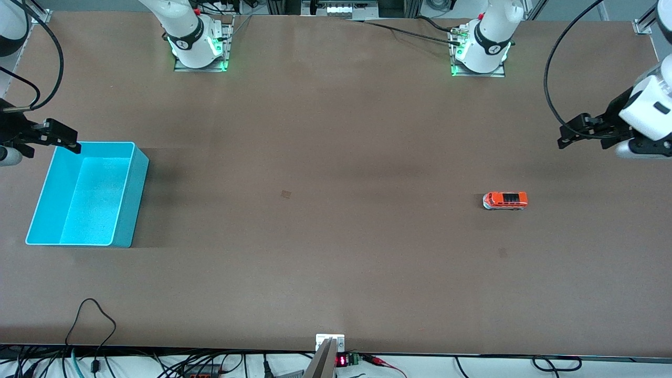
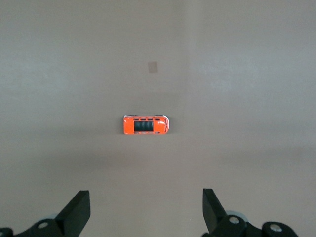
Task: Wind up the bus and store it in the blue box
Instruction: 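Reach the left gripper over the orange toy bus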
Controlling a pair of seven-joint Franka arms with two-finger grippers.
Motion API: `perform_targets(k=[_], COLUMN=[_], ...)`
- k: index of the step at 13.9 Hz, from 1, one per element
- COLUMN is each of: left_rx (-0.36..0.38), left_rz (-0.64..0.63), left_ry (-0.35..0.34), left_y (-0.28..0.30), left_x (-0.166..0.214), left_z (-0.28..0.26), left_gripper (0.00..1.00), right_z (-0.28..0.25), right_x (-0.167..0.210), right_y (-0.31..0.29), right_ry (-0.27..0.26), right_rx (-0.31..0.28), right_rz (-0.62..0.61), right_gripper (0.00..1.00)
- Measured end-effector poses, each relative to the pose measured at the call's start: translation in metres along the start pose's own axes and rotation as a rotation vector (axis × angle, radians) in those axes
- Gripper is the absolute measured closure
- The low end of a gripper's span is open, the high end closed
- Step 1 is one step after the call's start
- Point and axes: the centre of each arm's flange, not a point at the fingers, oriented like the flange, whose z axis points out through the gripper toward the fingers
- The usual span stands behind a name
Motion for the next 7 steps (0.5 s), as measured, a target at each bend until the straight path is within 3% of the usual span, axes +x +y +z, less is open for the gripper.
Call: perform_targets(k=[7], left_rx=[-0.009], left_rz=[0.147], left_ry=[-0.224], left_y=[-0.002], left_x=[0.031], left_z=[0.121], left_gripper=[0.00], right_z=[0.000], right_x=[0.000], right_y=[-0.001], right_ry=[0.000], right_rx=[0.000], right_rz=[-0.001], right_gripper=[0.00])
